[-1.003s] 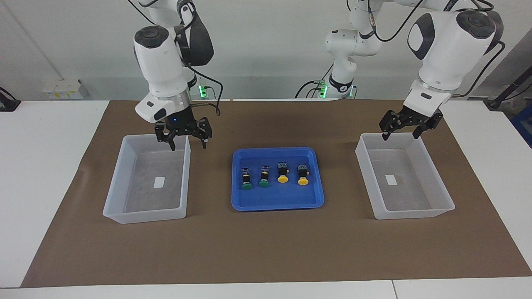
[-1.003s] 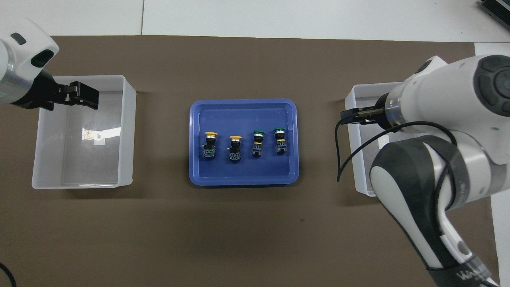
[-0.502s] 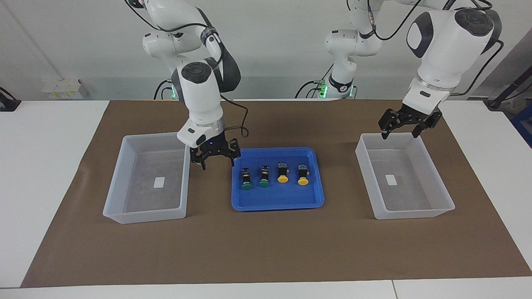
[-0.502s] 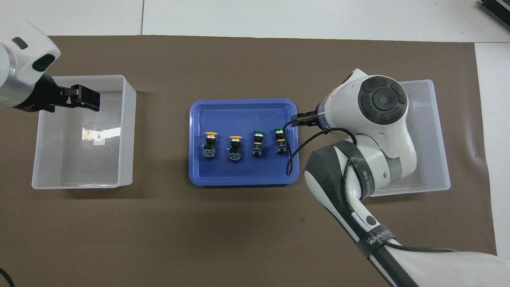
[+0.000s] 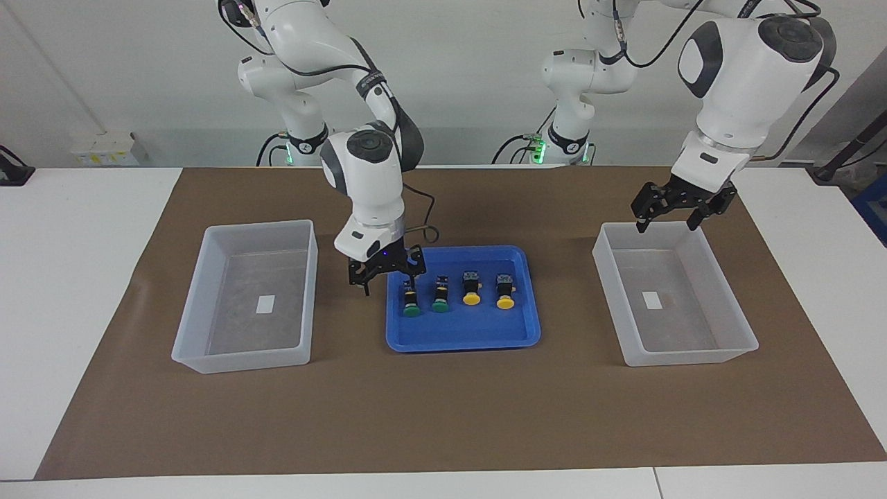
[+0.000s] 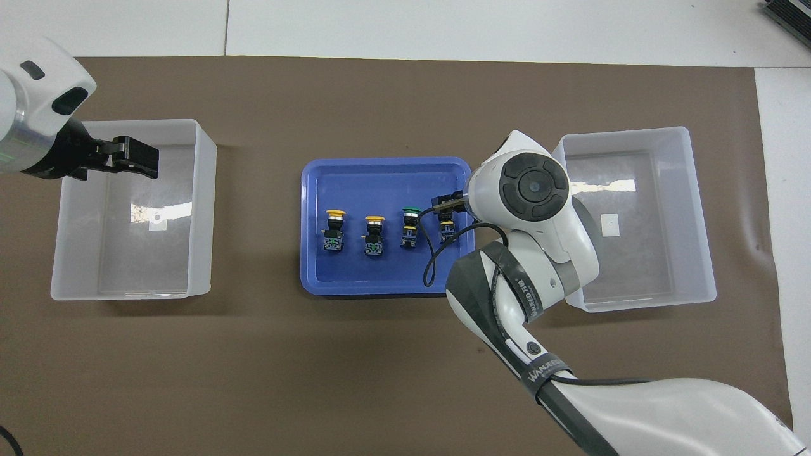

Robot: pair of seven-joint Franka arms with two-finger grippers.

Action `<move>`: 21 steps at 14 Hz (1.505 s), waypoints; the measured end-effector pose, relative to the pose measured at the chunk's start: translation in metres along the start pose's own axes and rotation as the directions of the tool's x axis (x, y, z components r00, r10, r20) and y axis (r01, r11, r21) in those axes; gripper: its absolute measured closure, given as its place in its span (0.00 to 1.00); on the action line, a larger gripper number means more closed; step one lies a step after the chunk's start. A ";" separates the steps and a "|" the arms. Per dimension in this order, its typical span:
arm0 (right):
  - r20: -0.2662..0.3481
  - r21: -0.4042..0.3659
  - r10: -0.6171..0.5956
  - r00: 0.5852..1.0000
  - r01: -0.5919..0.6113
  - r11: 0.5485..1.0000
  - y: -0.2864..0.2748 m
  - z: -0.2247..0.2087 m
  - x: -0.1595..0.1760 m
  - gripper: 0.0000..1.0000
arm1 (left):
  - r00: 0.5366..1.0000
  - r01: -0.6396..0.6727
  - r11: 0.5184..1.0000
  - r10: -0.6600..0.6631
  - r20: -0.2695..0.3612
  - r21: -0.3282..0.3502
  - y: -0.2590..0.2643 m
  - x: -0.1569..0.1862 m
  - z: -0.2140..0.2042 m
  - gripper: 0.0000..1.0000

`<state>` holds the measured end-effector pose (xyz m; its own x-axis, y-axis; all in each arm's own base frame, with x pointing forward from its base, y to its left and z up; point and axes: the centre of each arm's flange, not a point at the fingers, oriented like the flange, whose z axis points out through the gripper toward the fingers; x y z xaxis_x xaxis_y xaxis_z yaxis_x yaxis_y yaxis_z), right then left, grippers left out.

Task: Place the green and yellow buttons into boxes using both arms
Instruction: 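Move the right gripper over the green button on the blue tray, then grasp the green button with the right gripper while the left gripper approaches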

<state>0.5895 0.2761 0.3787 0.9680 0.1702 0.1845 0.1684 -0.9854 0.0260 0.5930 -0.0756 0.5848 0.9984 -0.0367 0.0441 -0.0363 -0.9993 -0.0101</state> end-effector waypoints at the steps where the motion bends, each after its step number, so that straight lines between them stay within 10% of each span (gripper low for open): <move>1: -0.004 0.001 -0.011 1.000 0.011 1.000 -0.005 0.004 -0.002 0.00 | 1.000 0.000 1.000 0.000 0.001 0.000 0.000 0.000 0.000 0.00; 13: -0.005 0.020 -0.052 0.999 0.052 0.998 -0.041 0.048 -0.037 0.06 | 0.998 -0.007 1.000 0.006 -0.057 -0.024 0.093 -0.016 0.046 0.00; 21: -0.004 0.024 -0.021 1.000 0.021 0.999 -0.043 0.063 -0.041 0.68 | 0.991 0.006 0.998 -0.015 -0.136 -0.066 0.150 -0.039 0.137 0.00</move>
<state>0.5547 0.3118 0.3080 0.9635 0.1912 0.1876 0.1935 -0.9811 0.0060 0.5550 -0.2233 0.4451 0.9835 -0.0224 0.1796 -0.0329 -0.9979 0.0558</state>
